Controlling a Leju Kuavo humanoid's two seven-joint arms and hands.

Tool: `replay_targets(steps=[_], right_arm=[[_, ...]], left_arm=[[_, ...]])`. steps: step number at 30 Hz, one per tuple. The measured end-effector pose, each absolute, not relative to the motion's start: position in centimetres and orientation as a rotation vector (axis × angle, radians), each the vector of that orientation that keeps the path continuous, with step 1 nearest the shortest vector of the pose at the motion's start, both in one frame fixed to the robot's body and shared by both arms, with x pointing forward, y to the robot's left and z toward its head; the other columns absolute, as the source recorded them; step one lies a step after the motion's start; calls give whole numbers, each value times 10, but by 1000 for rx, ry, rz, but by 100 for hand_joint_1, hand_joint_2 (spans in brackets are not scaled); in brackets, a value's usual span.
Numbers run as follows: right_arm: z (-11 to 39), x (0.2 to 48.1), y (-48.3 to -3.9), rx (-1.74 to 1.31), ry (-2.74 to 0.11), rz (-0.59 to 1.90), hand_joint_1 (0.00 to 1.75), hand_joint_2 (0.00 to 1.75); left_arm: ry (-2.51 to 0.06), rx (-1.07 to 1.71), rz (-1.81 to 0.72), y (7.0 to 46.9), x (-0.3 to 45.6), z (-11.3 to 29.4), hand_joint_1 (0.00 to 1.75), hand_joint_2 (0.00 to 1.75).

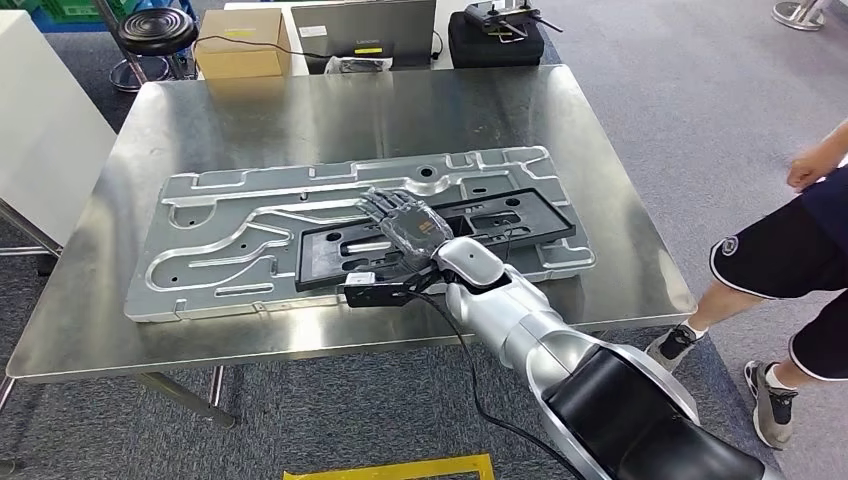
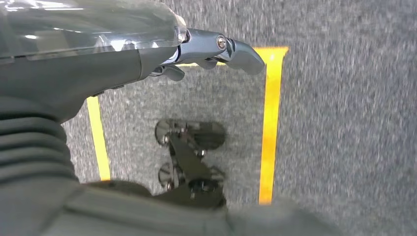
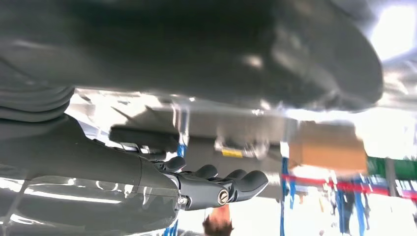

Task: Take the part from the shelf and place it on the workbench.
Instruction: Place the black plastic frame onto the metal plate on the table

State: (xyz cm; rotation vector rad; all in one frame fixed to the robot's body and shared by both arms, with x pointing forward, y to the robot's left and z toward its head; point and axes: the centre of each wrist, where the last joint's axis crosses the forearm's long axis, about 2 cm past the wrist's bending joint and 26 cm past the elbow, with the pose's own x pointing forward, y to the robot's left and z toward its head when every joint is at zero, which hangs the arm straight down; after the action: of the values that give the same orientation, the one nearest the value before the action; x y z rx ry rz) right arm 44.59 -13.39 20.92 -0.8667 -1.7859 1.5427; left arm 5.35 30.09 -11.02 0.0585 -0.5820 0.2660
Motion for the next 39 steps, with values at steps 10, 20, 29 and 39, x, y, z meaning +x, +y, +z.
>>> replay_targets(steps=[10, 20, 29, 39], right_arm=[[247, 461, -148, -772, -2209, 1147, 0, 0], [294, 456, -221, -958, -2489, 591, 0, 0], [300, 406, -299, -1209, -2563, 405, 0, 0], [251, 341, -359, -1298, -2490, 414, 0, 0]], left_arm=[[-586, 59, 276, 300, 54, -110, 0, 0], [-614, 43, 364, 301, 47, -111, 0, 0], [-618, 51, 410, 301, 39, -112, 0, 0], [-611, 62, 455, 298, 36, -112, 0, 0]])
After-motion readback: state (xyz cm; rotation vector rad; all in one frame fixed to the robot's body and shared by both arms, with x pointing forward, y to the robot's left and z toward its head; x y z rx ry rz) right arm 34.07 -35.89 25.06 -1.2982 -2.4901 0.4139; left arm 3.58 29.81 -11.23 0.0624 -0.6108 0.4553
